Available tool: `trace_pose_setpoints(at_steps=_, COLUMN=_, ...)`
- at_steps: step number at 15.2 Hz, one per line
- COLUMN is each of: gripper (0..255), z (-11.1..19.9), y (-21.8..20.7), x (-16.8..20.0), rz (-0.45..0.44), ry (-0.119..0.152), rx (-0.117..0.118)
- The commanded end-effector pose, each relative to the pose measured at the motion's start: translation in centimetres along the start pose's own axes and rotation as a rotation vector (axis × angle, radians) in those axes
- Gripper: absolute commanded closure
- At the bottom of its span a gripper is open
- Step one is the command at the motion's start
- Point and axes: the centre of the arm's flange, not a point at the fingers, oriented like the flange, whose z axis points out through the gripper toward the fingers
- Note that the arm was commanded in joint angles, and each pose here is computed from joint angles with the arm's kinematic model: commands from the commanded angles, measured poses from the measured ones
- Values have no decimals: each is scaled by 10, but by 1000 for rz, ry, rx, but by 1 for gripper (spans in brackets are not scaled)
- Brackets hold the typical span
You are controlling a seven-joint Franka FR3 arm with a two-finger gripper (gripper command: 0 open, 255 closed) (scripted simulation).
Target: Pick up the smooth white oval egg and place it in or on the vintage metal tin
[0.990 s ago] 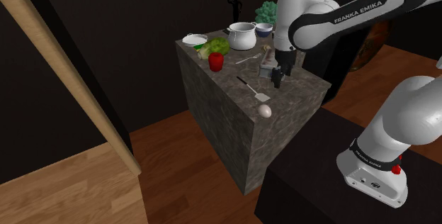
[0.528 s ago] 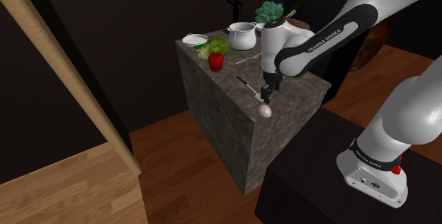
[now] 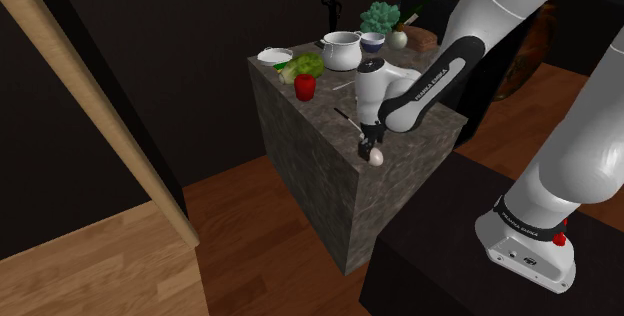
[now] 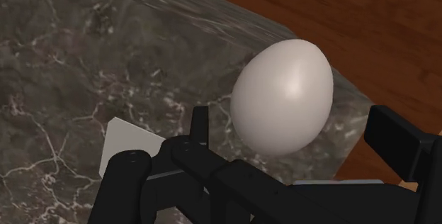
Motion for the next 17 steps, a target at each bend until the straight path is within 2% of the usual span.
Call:
trace_pose_setpoints(at_steps=1, gripper=0, z=11, y=-1, x=1, rz=-1, ry=1, rx=0)
trace_pose_setpoints(at_steps=5, gripper=0, z=30, y=-1, x=1, rz=-1, ry=1, rx=0)
trace_pose_setpoints(at_steps=12, gripper=0, z=30, y=-1, x=1, rz=-1, ry=1, rx=0)
trace_pose_setpoints(at_steps=13, gripper=255, z=30, y=-1, x=1, rz=-1, ry=1, rx=0)
trace_pose_setpoints(at_steps=17, gripper=255, z=30, y=-1, x=1, rz=-1, ry=1, rx=0)
